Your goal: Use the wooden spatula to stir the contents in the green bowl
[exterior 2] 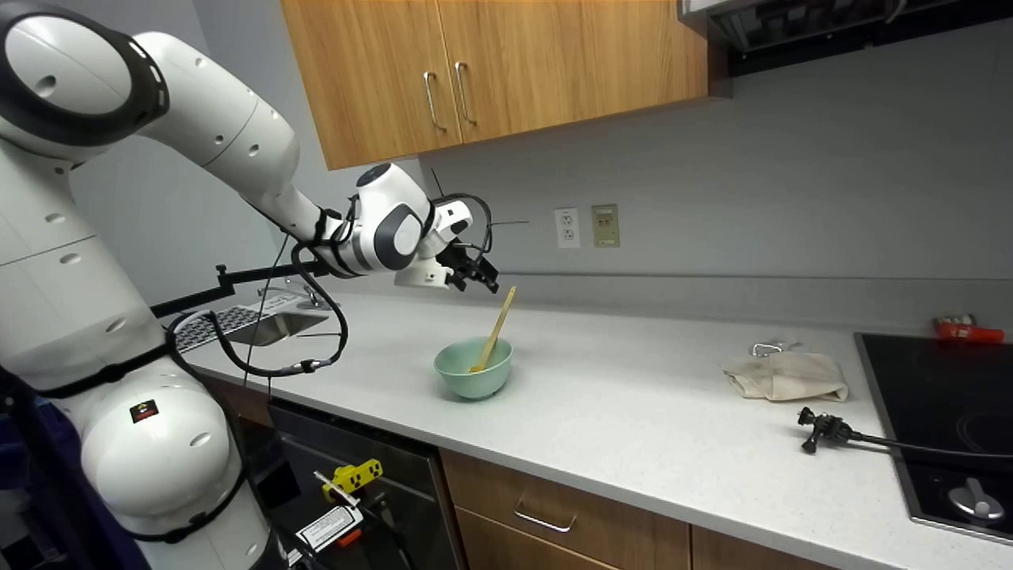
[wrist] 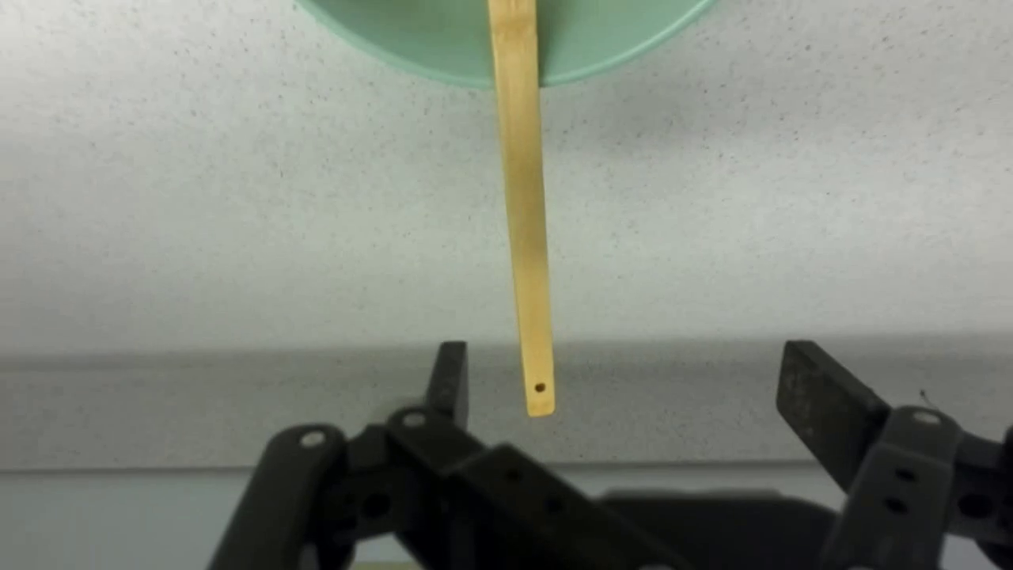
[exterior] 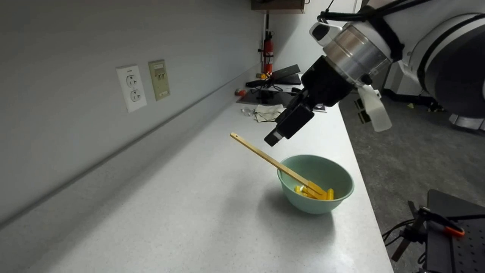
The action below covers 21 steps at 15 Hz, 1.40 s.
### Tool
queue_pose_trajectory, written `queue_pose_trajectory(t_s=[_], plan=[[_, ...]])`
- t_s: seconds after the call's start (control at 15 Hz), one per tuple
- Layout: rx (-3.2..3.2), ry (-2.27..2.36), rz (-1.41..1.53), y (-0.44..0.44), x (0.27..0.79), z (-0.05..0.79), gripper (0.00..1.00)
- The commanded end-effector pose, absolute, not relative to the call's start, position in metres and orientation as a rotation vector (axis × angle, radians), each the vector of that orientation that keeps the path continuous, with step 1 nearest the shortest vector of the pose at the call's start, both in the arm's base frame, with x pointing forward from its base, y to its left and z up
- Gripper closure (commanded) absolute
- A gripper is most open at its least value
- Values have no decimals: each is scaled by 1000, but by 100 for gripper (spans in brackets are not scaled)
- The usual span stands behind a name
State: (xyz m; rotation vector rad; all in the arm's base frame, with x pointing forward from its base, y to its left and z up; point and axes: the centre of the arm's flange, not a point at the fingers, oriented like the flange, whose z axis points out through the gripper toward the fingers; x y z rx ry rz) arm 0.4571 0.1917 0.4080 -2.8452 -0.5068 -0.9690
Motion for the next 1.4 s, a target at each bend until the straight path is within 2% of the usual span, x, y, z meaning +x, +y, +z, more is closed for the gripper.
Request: queue_pose_trajectory(t_s=[0.0, 0.93, 1.0, 1.33], plan=[[-2894, -500, -908, 178, 424, 446, 0], [-2927, -498, -846, 181, 347, 524, 0], [-2939, -515, -851, 189, 373, 512, 0], [-2938, -512, -866, 186, 362, 519, 0]])
